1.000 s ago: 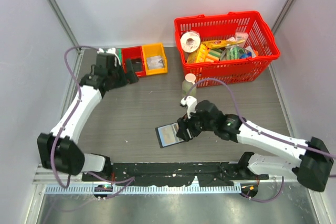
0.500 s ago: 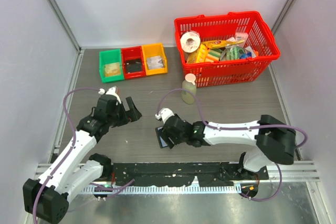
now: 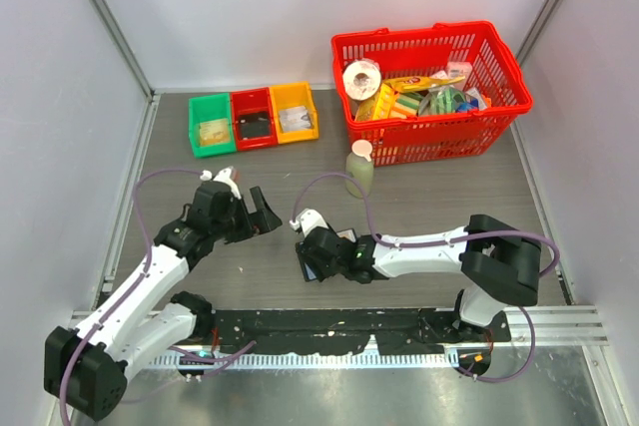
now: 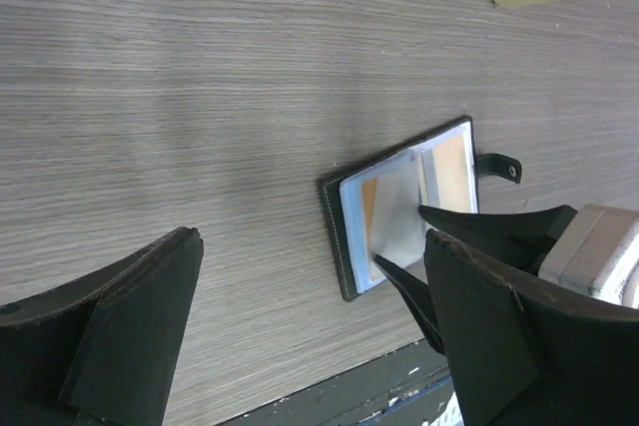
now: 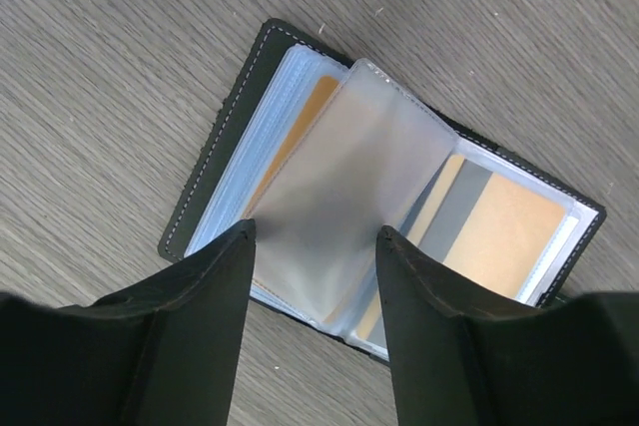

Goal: Take the credit cards out of the card holder
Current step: Remove the credit card from the card holder.

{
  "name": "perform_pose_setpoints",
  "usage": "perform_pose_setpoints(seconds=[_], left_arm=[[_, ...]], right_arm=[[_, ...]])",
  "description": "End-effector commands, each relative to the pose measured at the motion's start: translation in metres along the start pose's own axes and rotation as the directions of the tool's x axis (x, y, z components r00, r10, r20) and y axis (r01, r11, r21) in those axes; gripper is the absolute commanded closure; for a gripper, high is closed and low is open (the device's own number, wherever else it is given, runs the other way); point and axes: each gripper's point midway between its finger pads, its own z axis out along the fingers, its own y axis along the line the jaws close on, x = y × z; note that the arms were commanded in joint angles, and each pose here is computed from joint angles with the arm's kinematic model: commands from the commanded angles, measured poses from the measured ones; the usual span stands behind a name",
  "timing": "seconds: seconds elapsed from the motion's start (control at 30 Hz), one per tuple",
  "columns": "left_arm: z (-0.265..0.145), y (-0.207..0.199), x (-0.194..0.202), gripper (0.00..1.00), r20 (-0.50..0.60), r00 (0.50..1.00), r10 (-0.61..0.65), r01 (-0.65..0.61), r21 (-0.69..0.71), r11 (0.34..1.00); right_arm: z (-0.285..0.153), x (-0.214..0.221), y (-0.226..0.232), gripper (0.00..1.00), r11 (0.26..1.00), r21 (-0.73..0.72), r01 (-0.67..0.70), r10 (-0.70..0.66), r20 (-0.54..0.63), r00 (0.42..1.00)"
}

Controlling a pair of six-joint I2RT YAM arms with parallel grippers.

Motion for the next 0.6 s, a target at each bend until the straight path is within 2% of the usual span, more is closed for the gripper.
perform_pose_setpoints(seconds=[0.0, 0.17, 0.3, 0.4, 0.47, 0.57], left_arm=[[0.005, -0.027, -0.004, 0.04, 0.018, 1.000, 0.008, -0.009, 0.094, 0.995], [0.012, -0.047, 0.008, 0.04, -0.012, 1.000, 0.022, -0.020, 0.136, 0.991], [0.020, -0.059, 0.019, 0.06, -0.030, 0.999, 0.026, -0.021, 0.150, 0.988], [0.027, -0.068, 0.027, 0.10, -0.050, 0.998, 0.027, -0.018, 0.170, 0.985], [0.032, -0.074, 0.033, 0.14, -0.066, 0.997, 0.029, -0.017, 0.181, 0.983], [0.039, -0.082, 0.040, 0.19, -0.089, 0.996, 0.030, -0.012, 0.196, 0.980]], right_arm=[[0.007, 0.013, -0.006, 0.46, 0.999, 0.014, -0.053, 0.053, -0.012, 0.999], [0.009, 0.022, -0.010, 0.61, 0.990, -0.038, -0.139, 0.139, -0.010, 0.990], [0.008, 0.020, -0.015, 0.68, 0.970, -0.098, -0.222, 0.225, 0.020, 0.974], [0.005, 0.020, -0.016, 0.72, 0.949, -0.155, -0.274, 0.281, 0.025, 0.960], [0.006, 0.017, -0.019, 0.80, 0.926, -0.200, -0.321, 0.336, 0.041, 0.941], [0.004, 0.024, -0.018, 0.83, 0.898, -0.257, -0.358, 0.377, 0.029, 0.926]])
